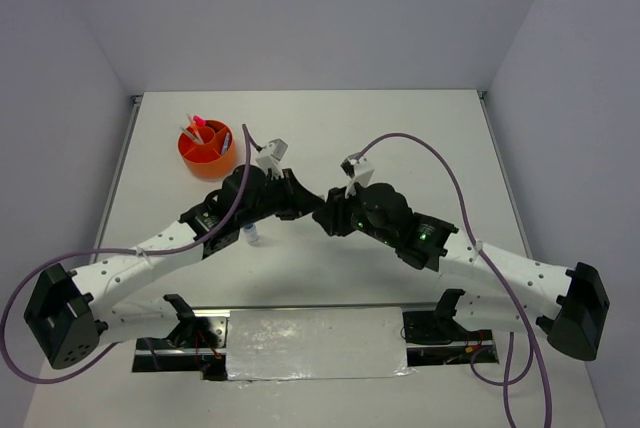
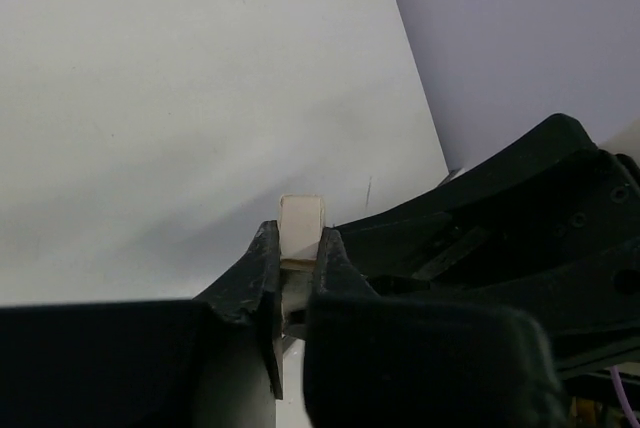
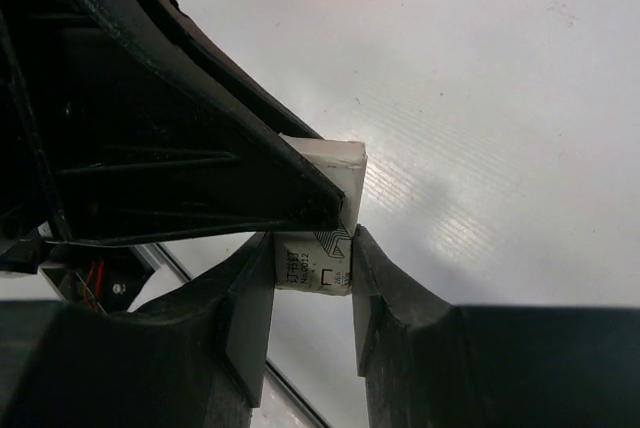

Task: Sort the stationery into containers
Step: Pick up the stationery from the center of the board, then place the stationery in the storage box.

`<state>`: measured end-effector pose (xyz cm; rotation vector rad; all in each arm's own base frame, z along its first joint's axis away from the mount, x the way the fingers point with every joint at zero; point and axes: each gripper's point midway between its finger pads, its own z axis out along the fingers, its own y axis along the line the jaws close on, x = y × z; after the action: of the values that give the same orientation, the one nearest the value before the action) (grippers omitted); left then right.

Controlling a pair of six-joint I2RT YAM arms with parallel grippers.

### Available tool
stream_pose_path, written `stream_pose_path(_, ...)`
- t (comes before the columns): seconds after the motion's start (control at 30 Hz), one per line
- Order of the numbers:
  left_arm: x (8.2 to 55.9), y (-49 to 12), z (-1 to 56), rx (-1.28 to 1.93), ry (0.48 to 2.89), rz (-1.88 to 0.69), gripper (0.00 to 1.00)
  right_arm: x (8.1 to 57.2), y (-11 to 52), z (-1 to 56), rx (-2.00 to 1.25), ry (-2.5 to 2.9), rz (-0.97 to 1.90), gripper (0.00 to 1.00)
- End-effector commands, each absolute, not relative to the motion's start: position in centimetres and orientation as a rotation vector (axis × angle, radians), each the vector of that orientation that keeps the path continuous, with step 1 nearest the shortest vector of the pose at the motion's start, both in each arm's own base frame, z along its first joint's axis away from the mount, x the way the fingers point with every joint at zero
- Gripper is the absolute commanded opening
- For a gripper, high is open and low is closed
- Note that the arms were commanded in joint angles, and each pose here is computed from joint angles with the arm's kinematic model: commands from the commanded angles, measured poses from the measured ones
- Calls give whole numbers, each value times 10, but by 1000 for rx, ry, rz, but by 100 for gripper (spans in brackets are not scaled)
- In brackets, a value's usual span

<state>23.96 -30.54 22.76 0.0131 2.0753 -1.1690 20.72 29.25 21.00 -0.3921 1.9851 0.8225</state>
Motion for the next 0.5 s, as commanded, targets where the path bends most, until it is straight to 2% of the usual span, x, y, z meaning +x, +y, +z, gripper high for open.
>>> stream_pose_path(0.0, 248, -311, 255, 49, 1994, -1170, 0, 206, 309, 244, -422, 1877, 923, 30)
stream_pose_path(0.03, 252, -312, 264, 62, 1984, -1149, 0, 201, 310, 241, -440, 1879, 941, 78)
stream_pose_path(0.07, 263, -304, 265, 86, 1972, -1052, 0, 200, 308, 241, -442, 1871, 944, 99)
stream_pose_path(0.13, 280, -284, 267, 90, 2020, -851, 0, 202, 294, 237, -401, 1868, 904, 100)
stream_pose_path(0.23, 327, -223, 263, 154, 2023, -381, 0, 207, 262, 229, -325, 1870, 830, 100)
stream_pose_path(0.3, 359, -166, 256, 73, 2094, -117, 0, 203, 241, 227, -286, 1861, 812, 100)
stream_pose_path(0.4, 399, -97, 262, -72, 2121, -58, 0, 200, 220, 229, -244, 1828, 800, 100)
stream_pose_path(0.47, 414, -23, 262, -271, 2113, 7, 0, 195, 214, 226, -254, 1828, 799, 100)
